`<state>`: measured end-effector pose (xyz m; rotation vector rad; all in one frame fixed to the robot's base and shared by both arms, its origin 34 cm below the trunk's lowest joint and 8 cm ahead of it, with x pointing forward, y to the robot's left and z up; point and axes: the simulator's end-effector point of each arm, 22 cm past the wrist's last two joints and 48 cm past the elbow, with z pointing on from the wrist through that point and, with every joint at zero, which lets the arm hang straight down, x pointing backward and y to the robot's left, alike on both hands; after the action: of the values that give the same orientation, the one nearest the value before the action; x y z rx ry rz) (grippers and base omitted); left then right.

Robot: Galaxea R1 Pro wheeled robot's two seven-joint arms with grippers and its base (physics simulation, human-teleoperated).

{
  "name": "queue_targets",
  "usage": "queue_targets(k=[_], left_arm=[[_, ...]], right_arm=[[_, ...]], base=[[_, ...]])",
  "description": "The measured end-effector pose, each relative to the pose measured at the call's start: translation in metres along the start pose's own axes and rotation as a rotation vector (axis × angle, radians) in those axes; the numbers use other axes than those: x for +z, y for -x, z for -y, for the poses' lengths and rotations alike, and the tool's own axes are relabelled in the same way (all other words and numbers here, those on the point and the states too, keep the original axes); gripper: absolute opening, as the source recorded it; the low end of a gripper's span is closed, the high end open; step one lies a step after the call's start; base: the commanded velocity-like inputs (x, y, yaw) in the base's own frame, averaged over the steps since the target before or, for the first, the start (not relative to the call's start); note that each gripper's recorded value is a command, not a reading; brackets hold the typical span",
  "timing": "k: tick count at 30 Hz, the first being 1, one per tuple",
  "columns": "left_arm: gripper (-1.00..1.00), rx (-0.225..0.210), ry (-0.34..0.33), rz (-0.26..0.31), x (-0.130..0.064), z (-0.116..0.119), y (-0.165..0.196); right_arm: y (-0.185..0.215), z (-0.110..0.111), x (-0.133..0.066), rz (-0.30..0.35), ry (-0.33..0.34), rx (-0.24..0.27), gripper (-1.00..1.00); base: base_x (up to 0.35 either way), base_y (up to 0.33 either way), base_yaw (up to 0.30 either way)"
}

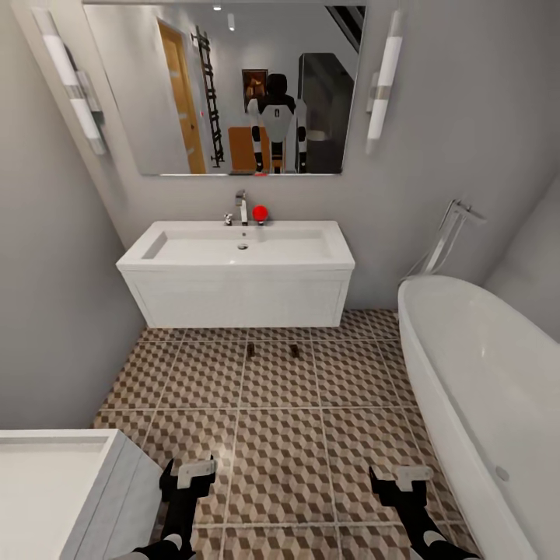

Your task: Take the four mousetraps from the cabinet in the bathroom and place them on the bathroom floor. Make sure all four end up on the same floor surface, and ensure that at least two of them are either under or directly next to the same bathroom sink.

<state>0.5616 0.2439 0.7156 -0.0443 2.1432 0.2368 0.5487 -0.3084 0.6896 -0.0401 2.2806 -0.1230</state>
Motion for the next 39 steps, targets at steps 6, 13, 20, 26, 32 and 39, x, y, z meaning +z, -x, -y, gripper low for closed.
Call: queue_targets(k=[6, 13, 20, 26, 32, 39], left_arm=[[1.00, 0.000, 0.000, 0.000, -0.0027, -0.0006, 0.0011], [1.00, 0.000, 0.000, 0.000, -0.0027, -0.0006, 0.0010], [1.00, 0.000, 0.000, 0.000, -0.0027, -0.0006, 0.0010], [1.00, 0.000, 0.000, 0.000, -0.0027, -0.0006, 0.0010], [1.00, 0.000, 0.000, 0.000, -0.0027, -0.0006, 0.0010], [1.00, 0.000, 0.000, 0.000, -0.0027, -0.0006, 0.0010]], right_arm=[[0.0003, -0.0005, -0.0030, -0.002, 0.000, 0.001, 1.00], [-0.0001, -0.0008, -0.0031, -0.003, 0.001, 0.000, 1.00], [-0.0004, -0.0008, -0.0032, -0.004, 0.000, 0.000, 1.00], [-0.0004, -0.0007, -0.0032, -0.004, 0.000, 0.000, 1.00], [-0.0008, -0.0009, -0.0033, -0.005, 0.001, 0.000, 1.00], [-0.0006, -0.0009, -0.0032, -0.004, 0.001, 0.000, 1.00]], base=[[0.000, 0.000, 0.000], [0.000, 0.000, 0.000], [0.000, 0.000, 0.000], [0.000, 0.000, 0.000], [0.000, 0.000, 0.000], [0.000, 0.000, 0.000]])
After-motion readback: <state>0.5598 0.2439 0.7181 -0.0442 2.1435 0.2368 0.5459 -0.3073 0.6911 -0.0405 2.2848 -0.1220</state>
